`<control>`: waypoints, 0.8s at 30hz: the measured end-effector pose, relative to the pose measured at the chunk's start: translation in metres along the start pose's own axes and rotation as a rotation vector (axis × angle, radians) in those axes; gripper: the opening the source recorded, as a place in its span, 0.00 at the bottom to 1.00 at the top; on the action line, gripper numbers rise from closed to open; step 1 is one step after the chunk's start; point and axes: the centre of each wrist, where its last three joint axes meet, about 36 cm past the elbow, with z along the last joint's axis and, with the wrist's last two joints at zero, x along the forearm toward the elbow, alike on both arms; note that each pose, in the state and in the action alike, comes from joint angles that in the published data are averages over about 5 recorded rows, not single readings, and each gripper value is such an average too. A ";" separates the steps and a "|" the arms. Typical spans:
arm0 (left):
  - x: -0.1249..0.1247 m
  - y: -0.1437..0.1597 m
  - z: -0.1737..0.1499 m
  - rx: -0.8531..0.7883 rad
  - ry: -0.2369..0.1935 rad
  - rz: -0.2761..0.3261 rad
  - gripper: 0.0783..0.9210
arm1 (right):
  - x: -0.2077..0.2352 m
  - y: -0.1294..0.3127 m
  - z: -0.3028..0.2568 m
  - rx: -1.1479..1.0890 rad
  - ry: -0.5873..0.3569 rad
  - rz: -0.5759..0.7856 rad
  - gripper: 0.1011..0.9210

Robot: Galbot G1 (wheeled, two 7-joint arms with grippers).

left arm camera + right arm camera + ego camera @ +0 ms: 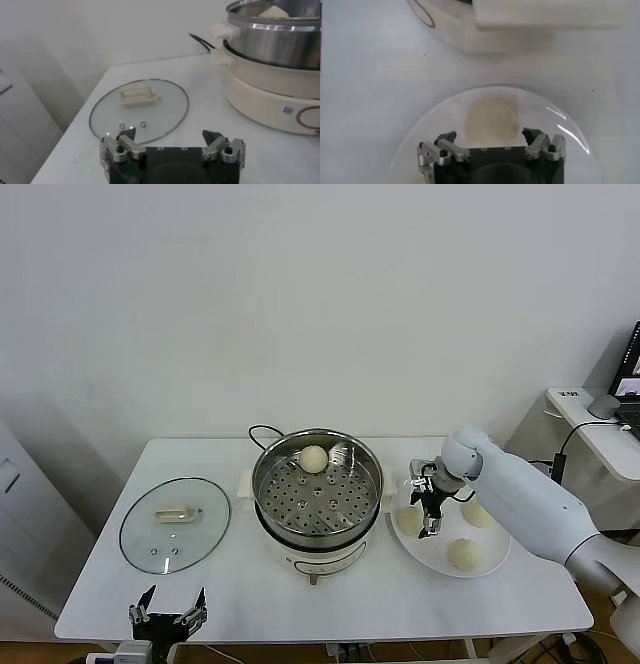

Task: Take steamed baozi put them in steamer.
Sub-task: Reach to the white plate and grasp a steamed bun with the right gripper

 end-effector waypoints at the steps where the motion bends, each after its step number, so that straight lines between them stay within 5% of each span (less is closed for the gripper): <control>1: 0.000 0.000 0.000 0.000 0.000 0.000 0.88 | -0.001 0.000 -0.001 0.000 -0.001 0.001 0.88; 13: 0.000 0.000 0.000 0.000 0.000 -0.001 0.88 | -0.004 0.001 0.001 -0.005 0.001 0.002 0.87; 24: 0.000 -0.001 0.000 -0.002 0.000 -0.001 0.88 | -0.006 0.002 0.003 -0.016 -0.008 0.008 0.52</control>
